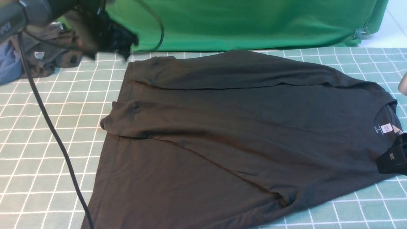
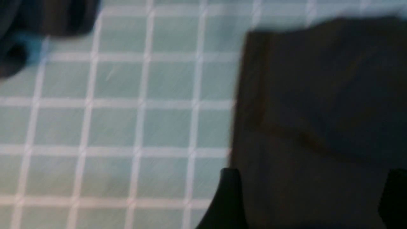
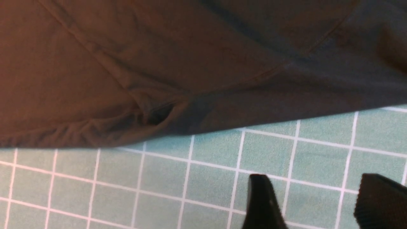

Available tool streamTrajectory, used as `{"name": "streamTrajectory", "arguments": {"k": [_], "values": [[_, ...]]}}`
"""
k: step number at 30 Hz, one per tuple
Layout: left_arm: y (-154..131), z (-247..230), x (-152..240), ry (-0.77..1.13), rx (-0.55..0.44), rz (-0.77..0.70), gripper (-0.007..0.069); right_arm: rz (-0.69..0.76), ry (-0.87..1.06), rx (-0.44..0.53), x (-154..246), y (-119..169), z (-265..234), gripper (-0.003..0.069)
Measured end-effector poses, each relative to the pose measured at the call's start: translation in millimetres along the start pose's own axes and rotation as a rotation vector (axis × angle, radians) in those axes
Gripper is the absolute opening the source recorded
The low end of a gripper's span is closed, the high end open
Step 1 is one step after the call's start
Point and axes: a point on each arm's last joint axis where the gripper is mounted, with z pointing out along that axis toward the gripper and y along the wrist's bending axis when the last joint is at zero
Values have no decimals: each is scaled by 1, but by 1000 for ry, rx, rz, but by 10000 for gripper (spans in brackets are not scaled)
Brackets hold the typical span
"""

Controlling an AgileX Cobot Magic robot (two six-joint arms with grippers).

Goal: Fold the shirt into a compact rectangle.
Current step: 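Grab the top left corner of the dark shirt with the left gripper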

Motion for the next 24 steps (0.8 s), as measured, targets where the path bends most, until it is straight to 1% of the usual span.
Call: {"name": "streamTrajectory", "arguments": {"k": [2,3,4,11,16,21,24], "values": [[-5,13,-7,-38,41,-28,561,0,0,0,0,0,0,381],[-6,15,-7,-38,44,-30,561,0,0,0,0,0,0,381],[-8,27,-9,-35,47,-33,561,1,0,-1,0,0,0,381],[-10,96,4,9,18,-50,562,1,1,-1,0,0,0,381],[-11,114,10,3,26,-54,562,1,1,-1,0,0,0,381],[-13,120,10,-10,49,-76,557,1,1,-1,0,0,0,381],[-14,126,13,5,48,-78,520,1,1,-1,0,0,0,381]]}}
